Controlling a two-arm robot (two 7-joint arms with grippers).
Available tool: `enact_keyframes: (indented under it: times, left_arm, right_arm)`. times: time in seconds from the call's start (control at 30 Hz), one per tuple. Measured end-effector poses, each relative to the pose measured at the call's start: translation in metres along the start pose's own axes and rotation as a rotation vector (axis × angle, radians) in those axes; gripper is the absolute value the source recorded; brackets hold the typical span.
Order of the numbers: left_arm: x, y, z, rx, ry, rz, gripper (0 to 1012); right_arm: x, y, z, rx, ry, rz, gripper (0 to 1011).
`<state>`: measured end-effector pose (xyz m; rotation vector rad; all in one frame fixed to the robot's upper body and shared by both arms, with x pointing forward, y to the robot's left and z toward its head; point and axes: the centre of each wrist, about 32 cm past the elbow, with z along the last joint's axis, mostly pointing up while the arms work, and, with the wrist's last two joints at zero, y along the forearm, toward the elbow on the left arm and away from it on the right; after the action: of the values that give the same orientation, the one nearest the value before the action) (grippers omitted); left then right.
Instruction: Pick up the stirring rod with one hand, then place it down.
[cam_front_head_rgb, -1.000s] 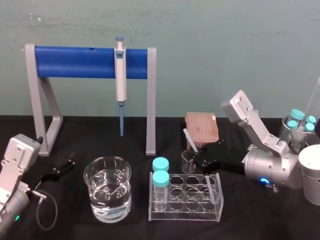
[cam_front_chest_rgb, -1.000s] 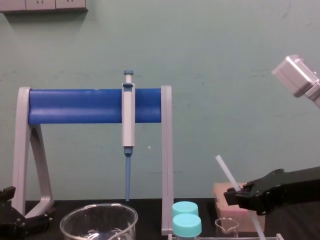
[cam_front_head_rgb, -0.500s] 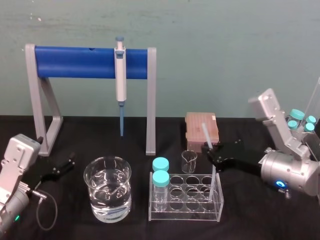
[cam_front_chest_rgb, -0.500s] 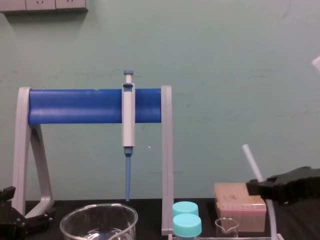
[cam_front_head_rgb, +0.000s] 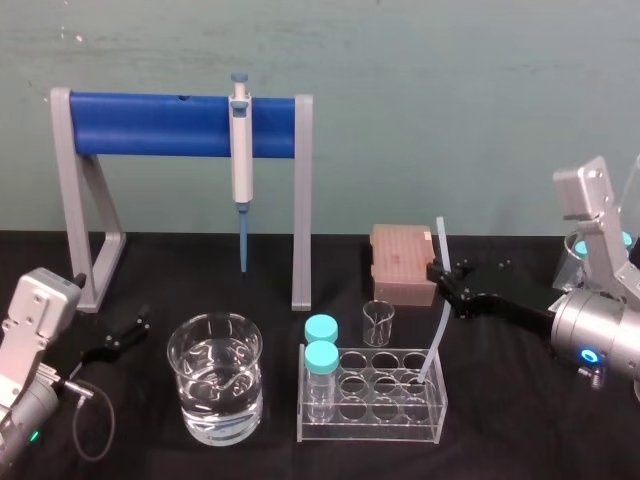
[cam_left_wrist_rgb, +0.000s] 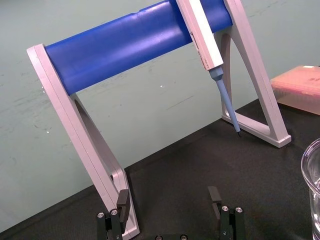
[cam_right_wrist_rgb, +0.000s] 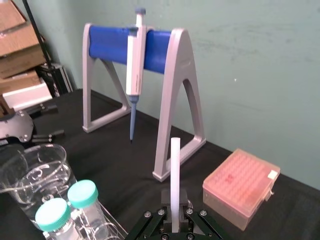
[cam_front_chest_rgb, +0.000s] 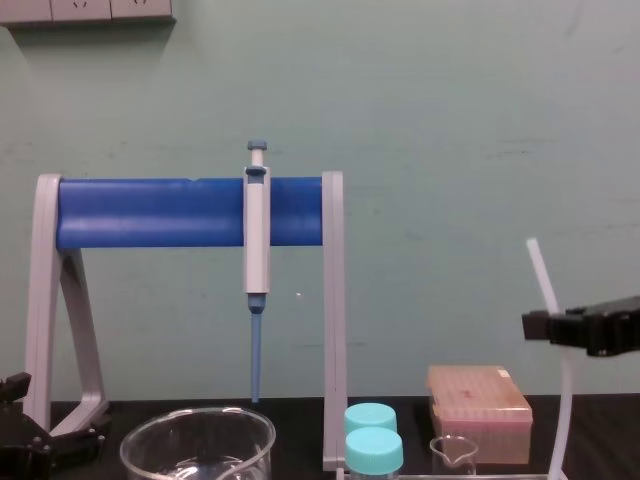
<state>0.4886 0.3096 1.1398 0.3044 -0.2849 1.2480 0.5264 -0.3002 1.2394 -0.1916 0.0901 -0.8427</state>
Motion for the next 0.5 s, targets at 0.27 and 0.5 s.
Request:
enact_keyframes:
  times: [0.27,0.5]
  left_arm:
    - [0.0001,0.000,0.000,0.000,0.000,0.000,1005]
    - [0.0000,0.000,0.000,0.000,0.000,0.000,1005]
  right_arm:
    - [-0.0019,-0.006,0.009,0.040,-0.007,0.006,70]
    - [-0.0045,-0.014,0.021,0.085,-0.022,0.009,70]
